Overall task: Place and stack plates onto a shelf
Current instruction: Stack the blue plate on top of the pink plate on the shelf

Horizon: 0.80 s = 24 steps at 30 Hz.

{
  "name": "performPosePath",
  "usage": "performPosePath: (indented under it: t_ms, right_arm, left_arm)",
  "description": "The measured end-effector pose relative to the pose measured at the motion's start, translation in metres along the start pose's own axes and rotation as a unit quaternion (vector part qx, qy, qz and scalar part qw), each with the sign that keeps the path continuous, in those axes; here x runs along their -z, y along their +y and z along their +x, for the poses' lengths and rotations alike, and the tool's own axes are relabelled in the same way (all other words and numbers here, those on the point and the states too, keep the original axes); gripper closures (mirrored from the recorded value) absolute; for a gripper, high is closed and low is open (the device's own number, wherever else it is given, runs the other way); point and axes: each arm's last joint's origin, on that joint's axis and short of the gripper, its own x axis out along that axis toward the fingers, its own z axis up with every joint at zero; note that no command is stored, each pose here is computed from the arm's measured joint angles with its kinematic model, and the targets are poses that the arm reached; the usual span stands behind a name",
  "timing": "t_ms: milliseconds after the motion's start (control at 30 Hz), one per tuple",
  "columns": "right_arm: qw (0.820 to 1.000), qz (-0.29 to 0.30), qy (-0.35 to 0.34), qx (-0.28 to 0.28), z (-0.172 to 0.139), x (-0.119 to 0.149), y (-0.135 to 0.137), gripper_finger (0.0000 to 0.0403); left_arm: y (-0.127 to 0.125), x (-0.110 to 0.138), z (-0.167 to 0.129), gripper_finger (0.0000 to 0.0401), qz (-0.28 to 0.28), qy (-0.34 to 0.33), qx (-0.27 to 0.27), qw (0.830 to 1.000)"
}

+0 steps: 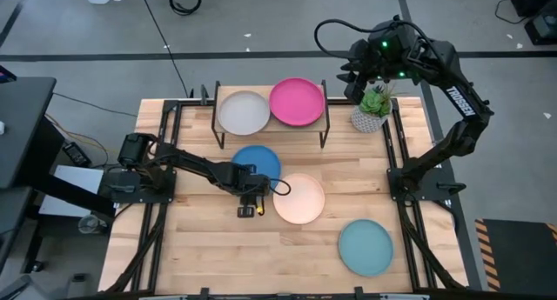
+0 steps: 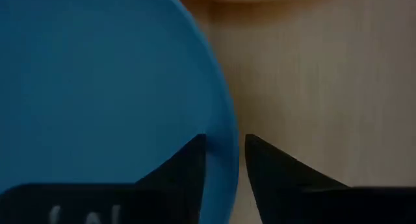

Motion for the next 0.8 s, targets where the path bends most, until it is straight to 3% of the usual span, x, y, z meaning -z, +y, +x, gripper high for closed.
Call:
performPosePath:
  t_ms: [200,367,533,667,800]
  right_arm:
    - [1.0,-0.016,0.002,0.0,-0.001,0.001,0.0,0.0268]
    - [1.0,-0.018,0.002,0.0,-0.001,0.001,0.0,0.0268]
    - [1.0,-0.015,-0.009,0.004,-0.001,-0.002,-0.001,0.0268]
    - [1.0,-0.01,-0.021,0.008,-0.001,-0.004,-0.001,0.0268]
    - [0.999,0.001,-0.02,0.042,-0.001,-0.004,-0.003,0.0268]
  left_arm:
    - [0.009,0.0,-0.01,0.0383,-0.039,0.0,0.017,0.999]
    - [0.026,-0.003,-0.052,0.0385,-0.088,-0.05,0.037,0.994]
    - [0.038,-0.022,-0.112,0.0386,-0.033,-0.168,0.147,0.974]
    - [0.051,-0.046,-0.157,0.0386,-0.021,-0.238,0.227,0.944]
    - [0.076,-0.064,-0.203,0.0387,-0.038,-0.314,0.185,0.93]
